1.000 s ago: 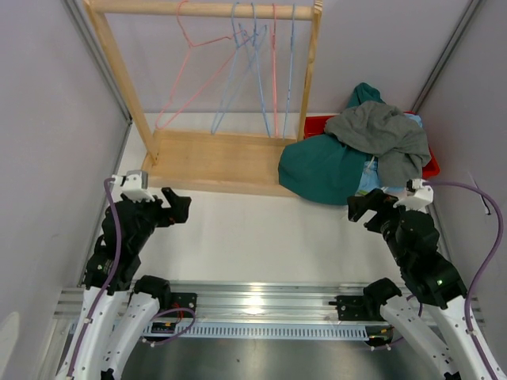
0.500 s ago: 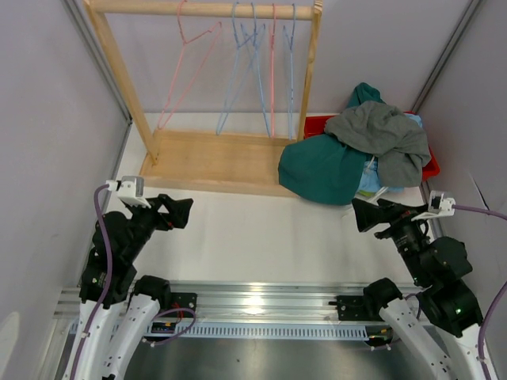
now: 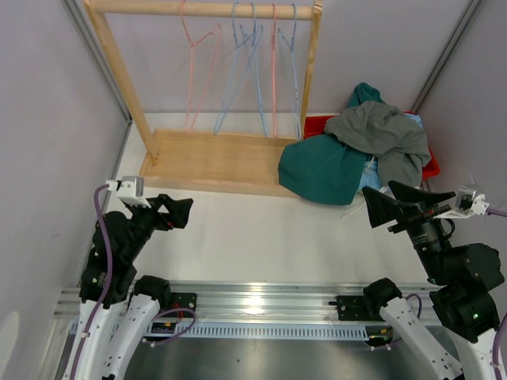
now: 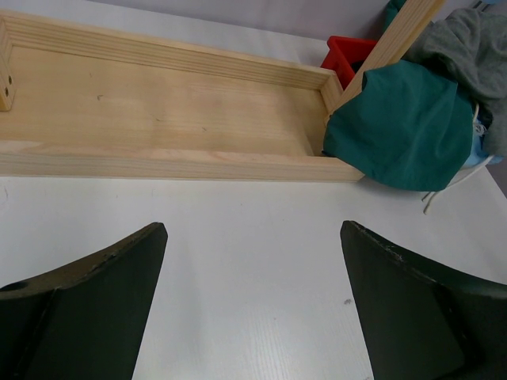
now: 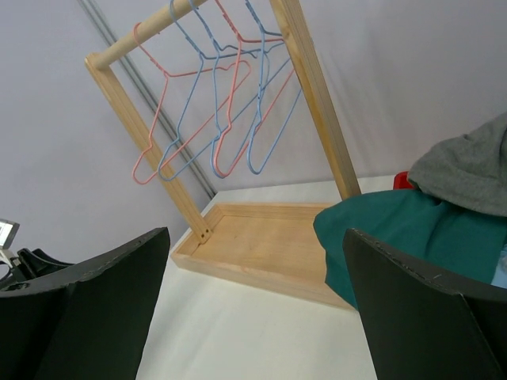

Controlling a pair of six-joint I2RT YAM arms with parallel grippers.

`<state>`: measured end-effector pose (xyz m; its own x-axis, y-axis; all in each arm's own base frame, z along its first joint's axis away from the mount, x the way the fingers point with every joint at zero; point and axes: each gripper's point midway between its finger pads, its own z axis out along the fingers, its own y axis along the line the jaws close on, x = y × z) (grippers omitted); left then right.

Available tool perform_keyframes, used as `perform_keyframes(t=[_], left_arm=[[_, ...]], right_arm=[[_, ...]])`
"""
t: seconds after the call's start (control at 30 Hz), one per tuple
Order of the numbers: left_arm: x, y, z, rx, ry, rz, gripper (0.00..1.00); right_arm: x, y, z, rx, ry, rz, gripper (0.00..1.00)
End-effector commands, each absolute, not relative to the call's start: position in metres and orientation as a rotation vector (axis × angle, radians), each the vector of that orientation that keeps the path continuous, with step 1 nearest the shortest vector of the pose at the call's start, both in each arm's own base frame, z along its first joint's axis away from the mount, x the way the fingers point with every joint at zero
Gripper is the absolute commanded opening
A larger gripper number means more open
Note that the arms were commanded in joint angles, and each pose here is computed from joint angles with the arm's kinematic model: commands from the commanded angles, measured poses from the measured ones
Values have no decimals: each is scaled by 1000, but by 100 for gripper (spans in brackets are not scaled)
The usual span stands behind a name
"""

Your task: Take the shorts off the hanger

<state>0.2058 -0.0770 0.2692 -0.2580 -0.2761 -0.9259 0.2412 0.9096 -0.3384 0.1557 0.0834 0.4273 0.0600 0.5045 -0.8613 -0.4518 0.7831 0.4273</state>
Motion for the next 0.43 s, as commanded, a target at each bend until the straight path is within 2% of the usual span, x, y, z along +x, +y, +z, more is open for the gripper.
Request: perform_keyframes(t=[0.0, 0.4], left_arm=[[208, -79, 278, 0, 1734, -490, 97], [208, -78, 279, -4, 1727, -486, 97]], right_arm=[[156, 89, 439, 17, 1293, 740, 99], [160, 86, 425, 34, 1320, 719, 100]])
